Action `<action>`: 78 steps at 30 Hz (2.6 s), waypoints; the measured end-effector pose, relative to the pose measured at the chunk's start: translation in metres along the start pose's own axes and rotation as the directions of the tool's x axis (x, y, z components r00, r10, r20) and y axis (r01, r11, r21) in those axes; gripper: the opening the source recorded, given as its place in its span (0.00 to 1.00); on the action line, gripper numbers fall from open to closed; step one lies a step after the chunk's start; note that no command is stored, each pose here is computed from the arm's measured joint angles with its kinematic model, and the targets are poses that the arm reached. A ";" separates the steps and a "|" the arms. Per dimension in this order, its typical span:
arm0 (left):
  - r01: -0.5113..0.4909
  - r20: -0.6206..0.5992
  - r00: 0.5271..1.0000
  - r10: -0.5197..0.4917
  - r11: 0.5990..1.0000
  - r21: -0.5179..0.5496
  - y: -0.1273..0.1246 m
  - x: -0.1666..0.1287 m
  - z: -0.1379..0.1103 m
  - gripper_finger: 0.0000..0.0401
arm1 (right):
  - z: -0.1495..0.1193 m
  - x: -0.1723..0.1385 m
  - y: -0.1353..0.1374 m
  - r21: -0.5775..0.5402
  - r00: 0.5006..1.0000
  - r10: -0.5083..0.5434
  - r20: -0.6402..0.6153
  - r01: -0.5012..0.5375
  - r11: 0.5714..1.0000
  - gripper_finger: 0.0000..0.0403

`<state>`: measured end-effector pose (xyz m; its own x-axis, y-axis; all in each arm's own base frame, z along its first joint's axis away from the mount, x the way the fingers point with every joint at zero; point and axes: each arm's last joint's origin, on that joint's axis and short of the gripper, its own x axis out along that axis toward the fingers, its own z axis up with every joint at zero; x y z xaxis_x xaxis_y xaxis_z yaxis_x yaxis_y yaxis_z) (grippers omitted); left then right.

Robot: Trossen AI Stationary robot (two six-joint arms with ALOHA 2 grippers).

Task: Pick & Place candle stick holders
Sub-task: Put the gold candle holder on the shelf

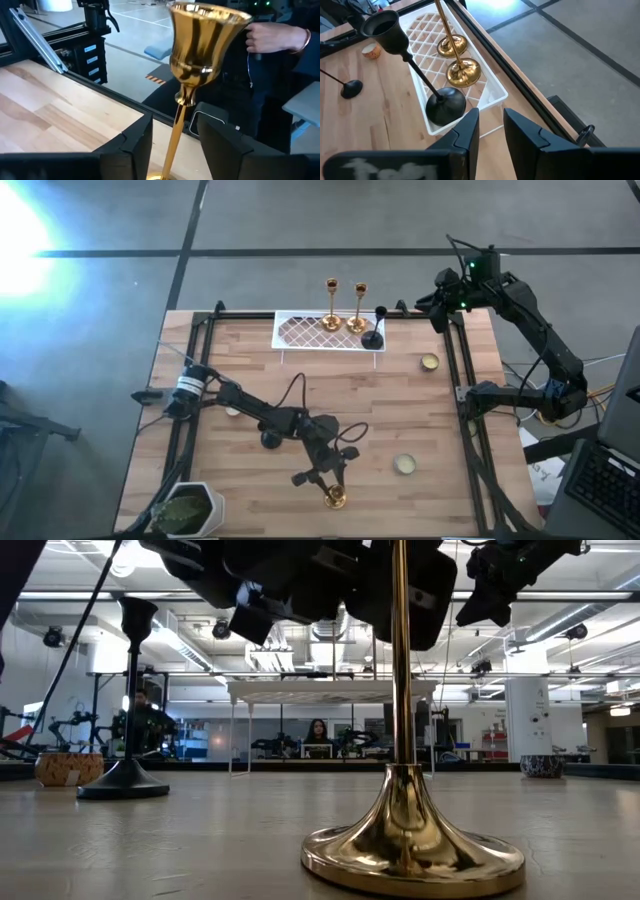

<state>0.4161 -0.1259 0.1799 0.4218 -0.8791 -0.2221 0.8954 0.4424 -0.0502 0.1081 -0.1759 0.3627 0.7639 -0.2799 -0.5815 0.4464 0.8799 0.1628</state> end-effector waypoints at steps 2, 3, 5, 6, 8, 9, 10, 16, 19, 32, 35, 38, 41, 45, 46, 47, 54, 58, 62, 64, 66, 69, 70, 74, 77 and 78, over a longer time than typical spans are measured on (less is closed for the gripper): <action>0.010 0.003 1.000 -0.010 1.000 0.001 -0.001 0.000 0.000 0.35 | 0.000 0.000 0.000 -0.002 1.000 -0.001 0.003 0.001 1.000 0.21; 0.016 0.004 1.000 -0.016 1.000 0.002 -0.001 0.001 0.000 0.32 | 0.000 0.000 0.000 -0.003 1.000 -0.001 0.004 0.001 1.000 0.21; 0.025 0.004 1.000 -0.025 1.000 0.003 -0.002 0.001 0.000 0.26 | 0.001 0.000 0.000 -0.004 1.000 -0.002 0.005 0.002 1.000 0.20; 0.027 0.005 1.000 -0.027 1.000 0.007 -0.002 0.002 0.001 0.23 | 0.001 0.000 0.000 -0.004 1.000 -0.002 0.005 0.002 1.000 0.20; 0.030 0.009 0.999 -0.030 0.999 0.017 -0.002 0.003 0.002 0.16 | 0.001 0.000 0.000 -0.007 1.000 -0.002 0.006 0.002 1.000 0.19; 0.033 0.010 0.999 -0.033 0.999 0.026 -0.002 0.003 0.002 0.12 | 0.001 0.000 0.000 -0.007 1.000 -0.002 0.006 0.002 1.000 0.18; 0.030 0.010 0.999 -0.030 0.999 0.036 -0.002 0.003 0.003 0.08 | 0.001 0.000 0.000 -0.007 1.000 -0.002 0.006 0.002 1.000 0.18; 0.015 0.010 1.000 -0.015 1.000 0.020 -0.001 0.004 0.004 0.05 | 0.001 0.000 0.000 -0.004 1.000 -0.002 0.006 0.002 1.000 0.16; 0.012 0.012 1.000 -0.012 1.000 -0.018 -0.002 0.003 0.006 0.05 | 0.001 0.000 0.000 -0.003 1.000 -0.002 0.006 0.002 1.000 0.16; -0.148 -0.038 0.988 0.150 0.988 0.049 -0.023 -0.050 0.074 0.05 | 0.000 -0.001 0.001 0.002 1.000 -0.001 0.000 0.001 1.000 0.20; -0.265 -0.079 0.958 0.275 0.957 0.115 -0.033 -0.076 0.095 0.05 | -0.001 -0.003 0.002 0.002 1.000 -0.002 0.002 0.002 1.000 0.20; -0.397 -0.102 0.904 0.414 0.905 0.154 -0.041 -0.103 0.112 0.05 | -0.001 -0.004 0.003 0.004 1.000 -0.001 0.000 0.001 1.000 0.19; -0.542 -0.096 0.820 0.564 0.820 0.184 -0.048 -0.132 0.130 0.05 | -0.003 -0.005 0.004 0.004 1.000 0.002 -0.010 -0.002 1.000 0.17; -0.705 -0.075 0.680 0.729 0.679 0.203 -0.060 -0.167 0.146 0.05 | -0.005 -0.008 0.007 -0.015 1.000 0.003 -0.016 -0.003 1.000 0.16; -0.734 -0.074 0.649 0.757 0.649 0.203 -0.063 -0.175 0.147 0.05 | -0.005 -0.009 0.008 -0.020 1.000 0.003 -0.016 -0.003 1.000 0.16; -0.760 -0.065 0.620 0.782 0.619 0.197 -0.065 -0.183 0.149 0.05 | -0.005 -0.010 0.008 -0.026 1.000 0.003 -0.016 -0.003 1.000 0.16; -0.910 -0.027 0.394 0.919 0.394 0.127 -0.073 -0.234 0.152 0.05 | -0.005 -0.014 0.011 -0.056 1.000 -0.002 -0.002 0.001 0.998 0.18; -0.964 -0.042 0.258 0.965 0.260 0.054 -0.069 -0.263 0.147 0.05 | -0.005 -0.015 0.012 -0.060 1.000 -0.002 -0.001 0.002 0.998 0.19; -0.988 -0.048 0.152 0.987 0.151 -0.025 -0.064 -0.292 0.143 0.05 | -0.005 -0.015 0.012 -0.060 1.000 -0.002 -0.001 0.002 0.998 0.20; -0.994 -0.049 0.099 0.994 0.096 -0.060 -0.062 -0.306 0.141 0.05 | -0.005 -0.015 0.012 -0.061 1.000 -0.002 -0.001 0.002 0.998 0.20; -0.995 -0.059 0.053 0.997 0.048 -0.088 -0.061 -0.318 0.138 0.05 | -0.005 -0.015 0.012 -0.061 1.000 -0.002 -0.001 0.002 0.998 0.19; -0.991 -0.071 0.004 0.997 -0.005 -0.133 -0.060 -0.334 0.134 0.05 | -0.005 -0.015 0.012 -0.061 1.000 -0.002 -0.001 0.002 0.998 0.17; -0.989 -0.074 -0.009 0.997 -0.020 -0.146 -0.060 -0.339 0.133 0.05 | -0.005 -0.015 0.012 -0.061 1.000 -0.002 0.000 0.002 0.998 0.17; -0.982 -0.074 -0.011 0.997 -0.025 -0.185 -0.061 -0.352 0.130 0.05 | -0.005 -0.015 0.012 -0.062 1.000 -0.002 0.001 0.002 0.998 0.16; -0.978 -0.080 -0.028 0.996 -0.044 -0.205 -0.061 -0.359 0.128 0.05 | -0.005 -0.015 0.012 -0.062 1.000 -0.003 0.002 0.003 0.998 0.16; -0.977 -0.083 -0.031 0.996 -0.048 -0.208 -0.060 -0.361 0.127 0.05 | -0.005 -0.015 0.012 -0.062 1.000 -0.003 0.002 0.003 0.998 0.16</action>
<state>0.2282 0.1423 0.3868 0.8667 0.4831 -0.1242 -0.4849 0.8744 0.0167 0.0997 -0.1598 0.3692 0.7636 -0.2832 -0.5803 0.4188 0.9013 0.1112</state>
